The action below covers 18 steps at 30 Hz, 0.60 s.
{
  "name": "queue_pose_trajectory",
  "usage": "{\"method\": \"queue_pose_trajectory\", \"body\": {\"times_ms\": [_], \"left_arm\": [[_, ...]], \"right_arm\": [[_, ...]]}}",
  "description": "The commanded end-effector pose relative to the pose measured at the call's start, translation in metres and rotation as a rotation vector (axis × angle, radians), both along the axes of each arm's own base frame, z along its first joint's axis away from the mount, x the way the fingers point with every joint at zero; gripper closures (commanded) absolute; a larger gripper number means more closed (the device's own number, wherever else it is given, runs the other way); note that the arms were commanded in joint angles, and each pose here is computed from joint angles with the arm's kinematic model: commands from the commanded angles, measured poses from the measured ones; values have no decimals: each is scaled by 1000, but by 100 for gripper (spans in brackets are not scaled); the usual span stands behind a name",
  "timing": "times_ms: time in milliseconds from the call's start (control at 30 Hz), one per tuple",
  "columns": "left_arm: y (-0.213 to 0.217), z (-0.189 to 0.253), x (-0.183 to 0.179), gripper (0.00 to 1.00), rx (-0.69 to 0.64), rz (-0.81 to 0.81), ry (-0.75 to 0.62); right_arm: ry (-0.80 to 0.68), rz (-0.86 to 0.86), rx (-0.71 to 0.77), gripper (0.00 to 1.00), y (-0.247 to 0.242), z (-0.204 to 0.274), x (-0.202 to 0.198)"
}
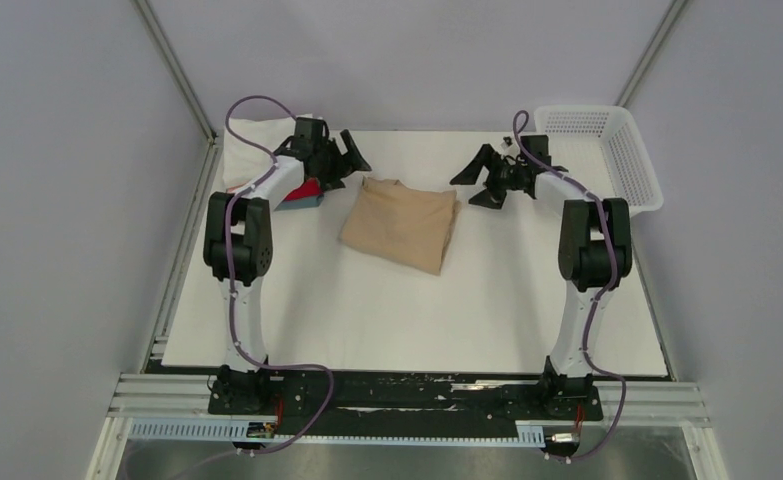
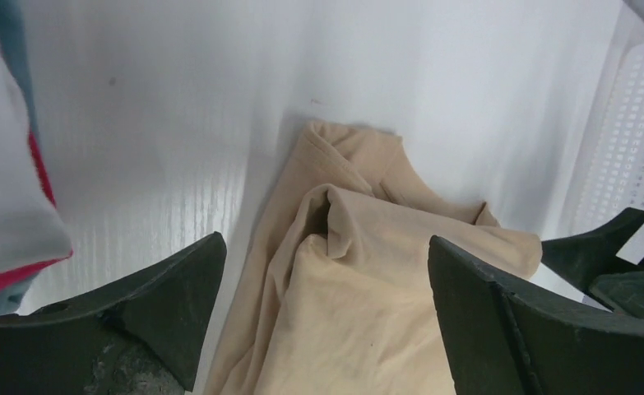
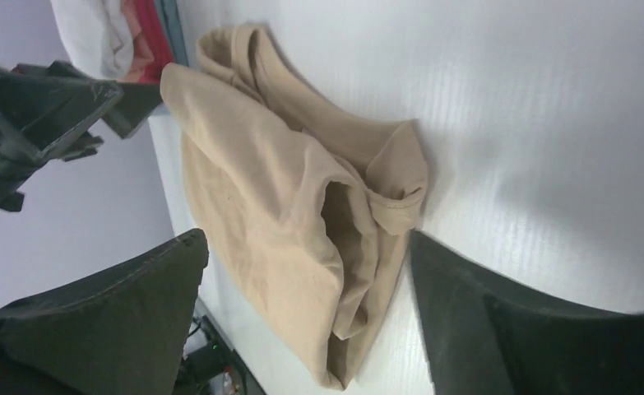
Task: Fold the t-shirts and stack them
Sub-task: Fold the long partially folded tshirt into a neat square, then smooth out wrinkles on the folded tshirt
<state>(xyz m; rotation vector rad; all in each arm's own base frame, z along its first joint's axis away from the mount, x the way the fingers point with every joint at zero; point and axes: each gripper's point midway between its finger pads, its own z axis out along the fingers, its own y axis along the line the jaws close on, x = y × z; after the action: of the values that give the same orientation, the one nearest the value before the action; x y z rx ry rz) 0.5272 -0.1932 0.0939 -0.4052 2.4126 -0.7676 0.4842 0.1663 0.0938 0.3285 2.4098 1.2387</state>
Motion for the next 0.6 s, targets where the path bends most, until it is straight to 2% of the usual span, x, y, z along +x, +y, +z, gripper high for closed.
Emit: {"method": "queue_pose_trajectory", "body": {"times_ms": [0,67,233,400,567], "left_arm": [[2,76,4,0,-1,-46,-189],[-3,86,-8,0,-20,-75,-218],[-33,83,-30,0,-81,-194,-206],[-64,66,-31,0,-148,-297,-150],[-75,43,-22,0,-180,-320,-88]], "right_arm": [[-217,-66,-132,1,-8,67,10],[-239,-22,-172,0,4,68,-6],[-274,137,-82,0,63,77,-34],[-266,152,-23,0,90,70,-17],[-157,76,-40,0,74,16,12]]}}
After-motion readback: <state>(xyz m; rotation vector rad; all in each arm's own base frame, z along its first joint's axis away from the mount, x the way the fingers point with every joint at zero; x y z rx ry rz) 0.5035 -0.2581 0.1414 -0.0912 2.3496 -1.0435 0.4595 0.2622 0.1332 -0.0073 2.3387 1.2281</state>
